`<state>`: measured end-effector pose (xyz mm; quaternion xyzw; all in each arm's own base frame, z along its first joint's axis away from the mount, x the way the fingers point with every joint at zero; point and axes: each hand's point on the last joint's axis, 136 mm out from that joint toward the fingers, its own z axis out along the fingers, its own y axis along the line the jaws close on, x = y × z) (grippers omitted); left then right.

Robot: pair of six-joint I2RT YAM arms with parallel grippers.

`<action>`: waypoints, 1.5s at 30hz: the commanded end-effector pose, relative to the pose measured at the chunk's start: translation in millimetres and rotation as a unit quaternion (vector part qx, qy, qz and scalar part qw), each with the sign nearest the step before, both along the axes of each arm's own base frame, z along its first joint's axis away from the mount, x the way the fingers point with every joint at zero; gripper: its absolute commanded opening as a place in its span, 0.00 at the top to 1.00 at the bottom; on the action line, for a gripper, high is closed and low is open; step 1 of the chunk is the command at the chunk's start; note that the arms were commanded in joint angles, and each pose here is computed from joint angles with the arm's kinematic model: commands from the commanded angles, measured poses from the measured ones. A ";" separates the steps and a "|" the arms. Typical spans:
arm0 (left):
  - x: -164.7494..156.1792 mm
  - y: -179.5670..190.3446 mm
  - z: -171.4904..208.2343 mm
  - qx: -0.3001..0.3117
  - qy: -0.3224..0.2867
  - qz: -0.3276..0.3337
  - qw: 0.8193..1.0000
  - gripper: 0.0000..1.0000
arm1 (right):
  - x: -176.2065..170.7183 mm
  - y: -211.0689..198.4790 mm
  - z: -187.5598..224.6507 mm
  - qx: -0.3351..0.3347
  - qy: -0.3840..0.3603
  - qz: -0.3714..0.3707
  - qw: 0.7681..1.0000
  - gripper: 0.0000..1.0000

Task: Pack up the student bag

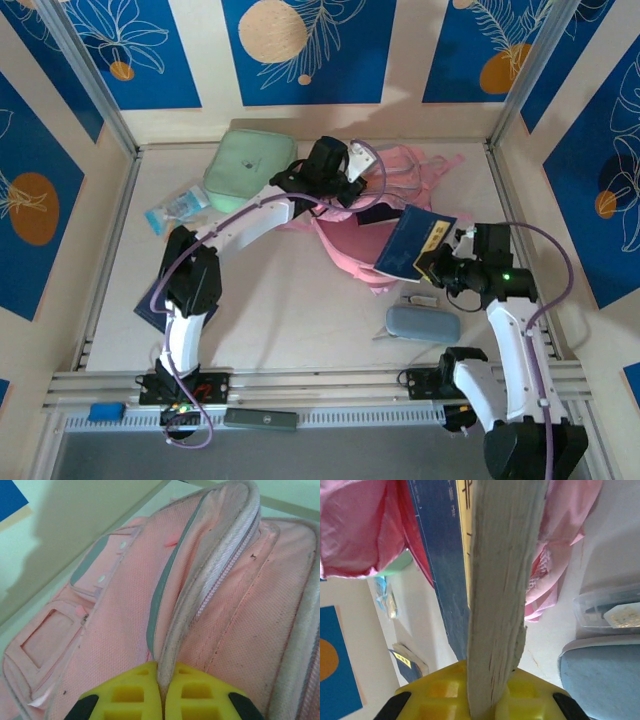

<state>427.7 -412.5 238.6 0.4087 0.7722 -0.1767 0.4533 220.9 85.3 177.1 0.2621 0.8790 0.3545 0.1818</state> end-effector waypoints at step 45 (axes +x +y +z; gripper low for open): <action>-39.7 16.3 104.4 -0.139 -0.010 -0.054 0.989 1.00 | 105.1 47.9 -109.5 -0.117 -0.008 0.043 0.992 0.95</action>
